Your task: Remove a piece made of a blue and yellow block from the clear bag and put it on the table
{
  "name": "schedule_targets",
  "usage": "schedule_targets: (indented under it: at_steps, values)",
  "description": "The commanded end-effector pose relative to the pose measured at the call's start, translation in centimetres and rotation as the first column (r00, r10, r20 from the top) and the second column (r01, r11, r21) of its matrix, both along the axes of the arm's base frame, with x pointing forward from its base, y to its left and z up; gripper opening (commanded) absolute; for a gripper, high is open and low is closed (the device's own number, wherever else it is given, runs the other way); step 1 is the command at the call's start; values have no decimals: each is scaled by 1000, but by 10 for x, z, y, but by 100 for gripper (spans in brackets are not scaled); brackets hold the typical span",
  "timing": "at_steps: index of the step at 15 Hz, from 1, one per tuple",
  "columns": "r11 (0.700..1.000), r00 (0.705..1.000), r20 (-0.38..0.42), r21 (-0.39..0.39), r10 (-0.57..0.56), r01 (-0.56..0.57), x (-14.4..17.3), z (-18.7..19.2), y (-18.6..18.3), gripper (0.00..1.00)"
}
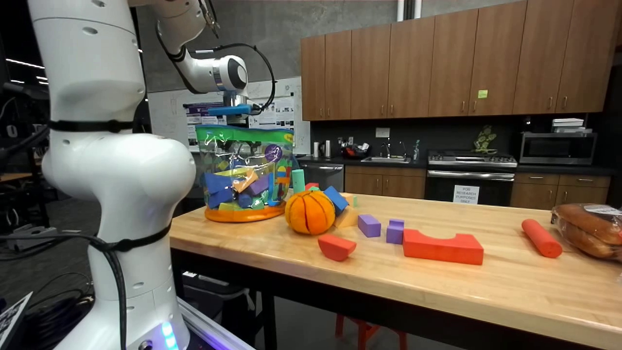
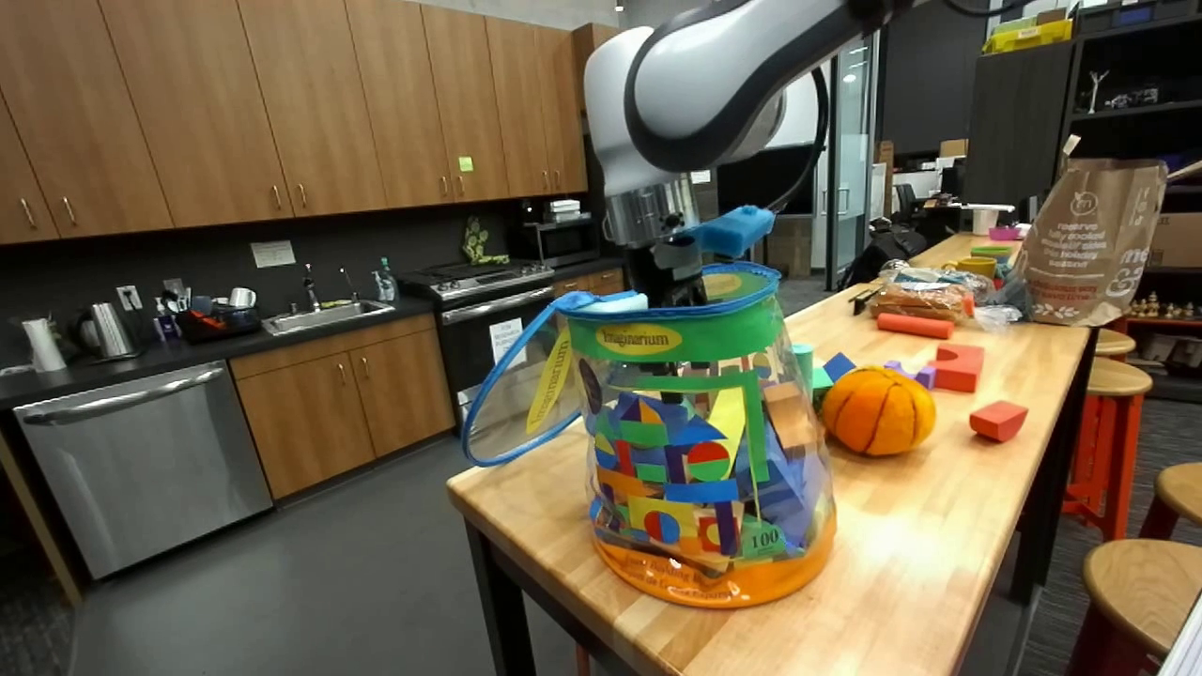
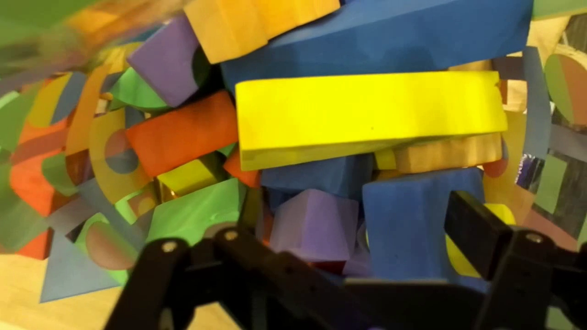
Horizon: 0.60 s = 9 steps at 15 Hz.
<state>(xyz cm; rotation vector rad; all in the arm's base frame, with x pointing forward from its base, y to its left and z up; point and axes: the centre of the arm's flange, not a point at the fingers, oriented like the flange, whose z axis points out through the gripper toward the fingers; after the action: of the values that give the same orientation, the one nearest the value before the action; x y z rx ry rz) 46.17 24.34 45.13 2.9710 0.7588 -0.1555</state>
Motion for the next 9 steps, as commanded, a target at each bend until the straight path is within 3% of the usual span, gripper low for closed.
schedule_targets:
  at_steps: [1, 5, 9]
  values:
    - [999, 995, -90, 41, 30, -27, 7, -15, 6, 100]
    - [985, 985, -104, 125, 136, -122, 13, -28, 19, 100]
    - [967, 982, -18, 181, 187, -181, 27, -28, 21, 100]
